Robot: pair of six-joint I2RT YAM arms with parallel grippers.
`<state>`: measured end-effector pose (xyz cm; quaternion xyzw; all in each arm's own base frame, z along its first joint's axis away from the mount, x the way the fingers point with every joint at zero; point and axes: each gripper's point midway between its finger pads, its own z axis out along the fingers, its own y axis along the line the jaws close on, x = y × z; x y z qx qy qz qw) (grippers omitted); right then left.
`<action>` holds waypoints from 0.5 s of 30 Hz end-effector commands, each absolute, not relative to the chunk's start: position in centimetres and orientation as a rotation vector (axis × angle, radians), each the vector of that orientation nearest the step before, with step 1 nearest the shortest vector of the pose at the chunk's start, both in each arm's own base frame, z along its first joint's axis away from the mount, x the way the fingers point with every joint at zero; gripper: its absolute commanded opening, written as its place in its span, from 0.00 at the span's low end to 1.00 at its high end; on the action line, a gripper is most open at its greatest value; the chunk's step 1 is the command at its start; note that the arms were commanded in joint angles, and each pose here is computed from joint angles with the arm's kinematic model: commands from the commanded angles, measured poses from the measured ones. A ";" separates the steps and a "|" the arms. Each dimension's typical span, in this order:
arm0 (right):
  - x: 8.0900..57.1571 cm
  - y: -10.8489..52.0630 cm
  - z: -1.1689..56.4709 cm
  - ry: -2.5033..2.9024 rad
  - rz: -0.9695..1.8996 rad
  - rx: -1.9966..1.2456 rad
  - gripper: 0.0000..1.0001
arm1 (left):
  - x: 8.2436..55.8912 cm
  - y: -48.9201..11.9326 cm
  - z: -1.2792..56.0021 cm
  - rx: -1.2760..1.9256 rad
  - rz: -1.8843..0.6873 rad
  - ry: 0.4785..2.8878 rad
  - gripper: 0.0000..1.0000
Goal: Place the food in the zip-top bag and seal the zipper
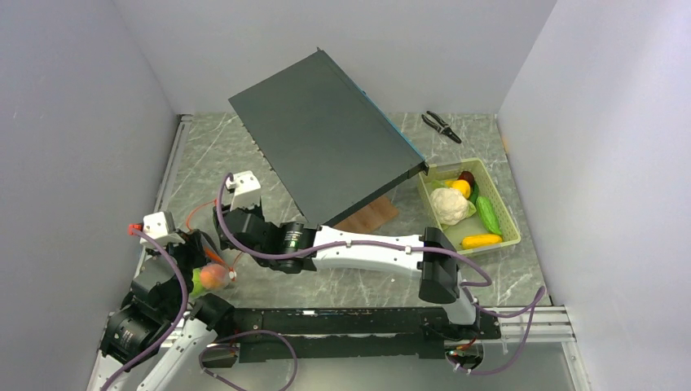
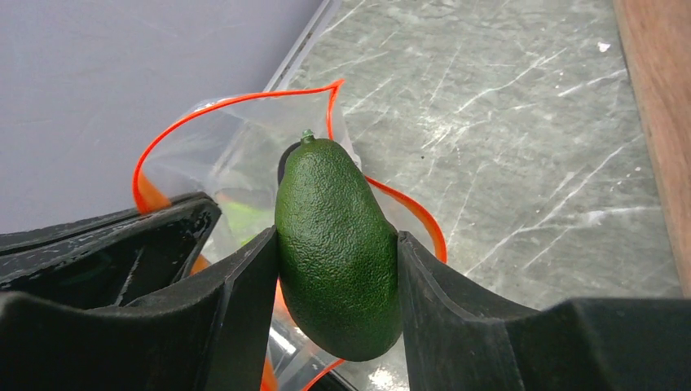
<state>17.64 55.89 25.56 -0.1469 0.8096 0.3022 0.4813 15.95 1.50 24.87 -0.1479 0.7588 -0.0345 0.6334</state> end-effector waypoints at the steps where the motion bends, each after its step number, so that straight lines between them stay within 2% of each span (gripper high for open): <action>1: 18.6 55.9 27.8 1.905 0.743 -0.311 0.38 | 16.1 1.7 25.4 -0.357 -0.075 1.722 0.00; 6: 18.3 56.8 27.1 1.917 0.751 -0.349 0.54 | 16.1 1.7 25.4 -0.359 -0.075 1.720 0.00; 11: 18.4 56.7 26.8 1.923 0.740 -0.351 0.75 | 16.2 1.6 25.3 -0.356 -0.069 1.729 0.00; 15: 18.3 56.6 27.1 1.930 0.744 -0.352 0.79 | 16.2 1.6 25.2 -0.353 -0.069 1.735 0.00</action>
